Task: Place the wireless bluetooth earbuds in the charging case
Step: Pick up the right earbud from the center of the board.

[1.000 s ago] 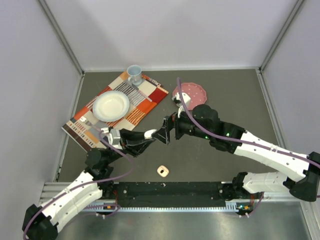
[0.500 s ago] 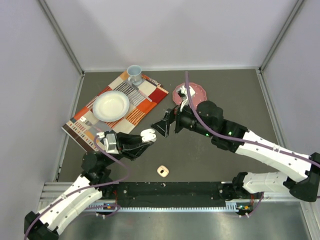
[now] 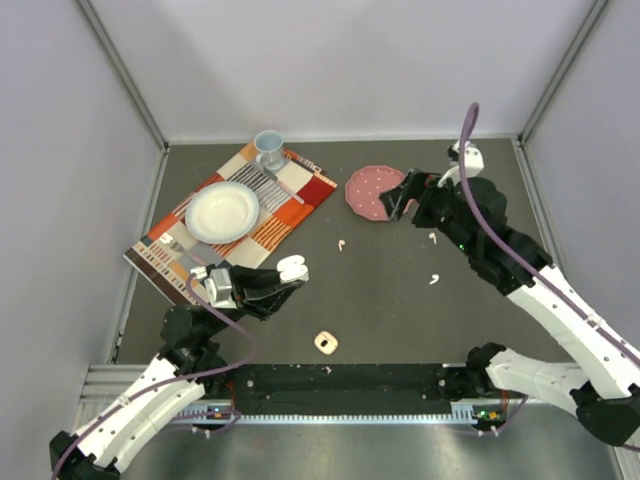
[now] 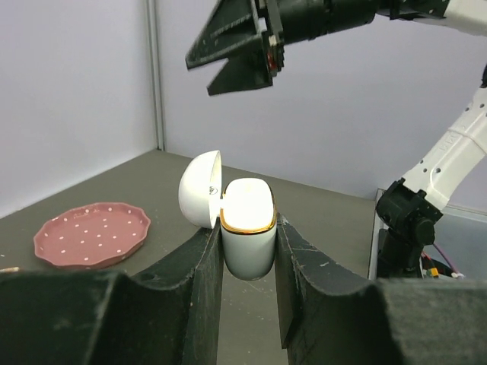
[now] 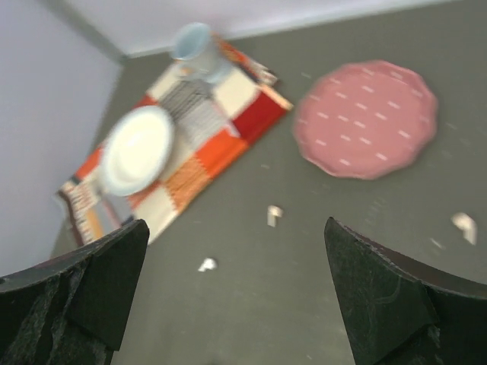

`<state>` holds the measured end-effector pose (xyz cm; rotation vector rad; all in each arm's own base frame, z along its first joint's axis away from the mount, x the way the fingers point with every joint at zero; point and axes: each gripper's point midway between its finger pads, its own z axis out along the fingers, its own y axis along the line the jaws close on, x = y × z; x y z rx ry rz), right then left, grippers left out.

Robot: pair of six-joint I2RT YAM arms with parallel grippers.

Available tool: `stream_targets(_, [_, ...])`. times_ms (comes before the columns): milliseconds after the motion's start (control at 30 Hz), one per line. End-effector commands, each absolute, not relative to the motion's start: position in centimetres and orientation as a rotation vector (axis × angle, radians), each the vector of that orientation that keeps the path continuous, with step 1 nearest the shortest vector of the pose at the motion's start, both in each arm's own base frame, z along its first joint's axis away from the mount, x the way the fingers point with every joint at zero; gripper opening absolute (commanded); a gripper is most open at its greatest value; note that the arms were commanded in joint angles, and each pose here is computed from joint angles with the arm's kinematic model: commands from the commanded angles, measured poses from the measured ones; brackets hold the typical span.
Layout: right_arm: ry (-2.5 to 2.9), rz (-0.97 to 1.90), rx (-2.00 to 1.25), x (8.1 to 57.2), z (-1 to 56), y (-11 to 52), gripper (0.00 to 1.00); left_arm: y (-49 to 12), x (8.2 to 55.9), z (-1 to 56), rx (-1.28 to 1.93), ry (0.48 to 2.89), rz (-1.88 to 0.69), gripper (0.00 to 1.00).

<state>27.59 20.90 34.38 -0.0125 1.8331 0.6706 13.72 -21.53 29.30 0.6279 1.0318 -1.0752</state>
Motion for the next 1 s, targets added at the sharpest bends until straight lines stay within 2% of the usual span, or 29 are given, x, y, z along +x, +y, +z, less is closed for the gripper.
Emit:
stream_targets(0, [2.02, 0.556, 0.183, 27.3, 29.4, 15.4, 0.99, -21.0, 13.7, 30.4, 0.618, 0.998, -1.043, 0.0])
stream_targets(100, [2.102, 0.493, 0.29, 27.4, 26.7, 12.5, 0.99, -20.9, 13.8, 30.4, 0.612, 1.005, -1.035, 0.0])
stream_targets(267, [2.393, 0.335, 0.468, 27.8, 19.1, 7.5, 0.99, -21.0, 13.9, 30.2, 0.616, 1.011, -1.029, 0.0])
stream_targets(433, [2.361, 0.141, 0.625, 27.7, 15.6, 4.5, 0.99, -20.9, 14.0, 29.9, 0.618, 1.021, -1.02, 0.0])
stream_targets(633, [2.286, 0.103, 1.014, 26.5, 12.2, 3.4, 0.96, -20.9, 14.3, 29.8, 0.606, 1.03, -1.013, 0.0])
stream_targets(867, [2.286, 0.09, 1.178, 26.3, 9.8, 3.6, 0.93, -20.8, 14.5, 29.4, 0.601, 1.046, -1.002, 0.0])
stream_targets(967, [2.309, 0.101, 1.193, 26.5, 8.9, 4.1, 0.88, -20.8, 14.7, 29.3, 0.595, 1.056, -0.999, 0.0])
